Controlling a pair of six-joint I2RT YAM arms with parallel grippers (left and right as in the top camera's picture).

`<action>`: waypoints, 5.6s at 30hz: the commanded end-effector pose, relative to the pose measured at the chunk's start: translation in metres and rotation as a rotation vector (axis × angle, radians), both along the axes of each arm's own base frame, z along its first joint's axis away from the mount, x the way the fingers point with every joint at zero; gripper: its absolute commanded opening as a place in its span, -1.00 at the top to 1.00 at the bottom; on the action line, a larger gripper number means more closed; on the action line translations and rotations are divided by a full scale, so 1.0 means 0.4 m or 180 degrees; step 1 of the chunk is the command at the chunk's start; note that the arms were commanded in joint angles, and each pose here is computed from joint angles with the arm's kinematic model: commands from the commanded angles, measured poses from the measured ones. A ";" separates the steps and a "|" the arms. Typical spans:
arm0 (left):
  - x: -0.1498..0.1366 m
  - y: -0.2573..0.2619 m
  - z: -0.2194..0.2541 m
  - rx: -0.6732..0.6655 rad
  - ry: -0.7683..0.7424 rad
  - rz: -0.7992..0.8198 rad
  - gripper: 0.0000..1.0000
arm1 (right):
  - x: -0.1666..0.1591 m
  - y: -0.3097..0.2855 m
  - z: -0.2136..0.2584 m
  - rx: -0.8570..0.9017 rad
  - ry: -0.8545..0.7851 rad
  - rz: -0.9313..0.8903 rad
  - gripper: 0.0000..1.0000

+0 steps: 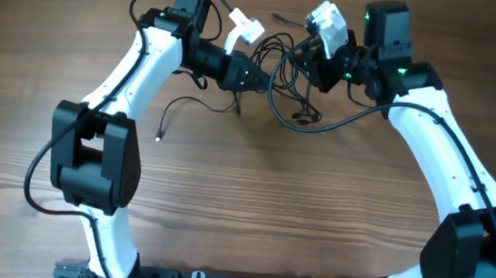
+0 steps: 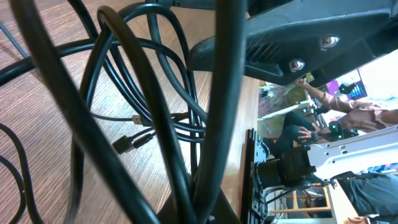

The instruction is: Untangle cables

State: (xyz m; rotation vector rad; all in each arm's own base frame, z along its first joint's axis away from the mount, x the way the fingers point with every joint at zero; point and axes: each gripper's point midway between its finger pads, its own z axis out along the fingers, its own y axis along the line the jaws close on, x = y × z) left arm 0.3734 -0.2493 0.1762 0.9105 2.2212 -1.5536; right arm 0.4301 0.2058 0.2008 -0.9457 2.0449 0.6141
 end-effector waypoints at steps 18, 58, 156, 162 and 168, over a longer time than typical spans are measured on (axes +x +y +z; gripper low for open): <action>-0.023 -0.018 0.026 -0.0235 0.0083 -0.0110 0.90 | -0.008 0.022 -0.011 0.0177 0.0219 0.0036 0.42; 0.078 0.000 -0.021 0.0239 0.0263 0.0499 0.90 | -0.095 -0.156 0.291 0.0683 -0.0470 0.0044 0.39; 0.162 -0.002 -0.129 0.1261 0.0558 0.1635 0.91 | 0.093 -0.504 -0.076 0.0502 0.1173 -0.2630 0.91; 0.162 -0.002 -0.129 0.1272 0.0443 0.1559 0.91 | 0.053 -0.553 -0.159 0.0130 0.1495 -0.3008 0.91; 0.162 -0.002 -0.129 0.1272 0.0427 0.1548 0.91 | 0.037 -0.547 -0.184 0.0087 0.1640 -0.2981 0.74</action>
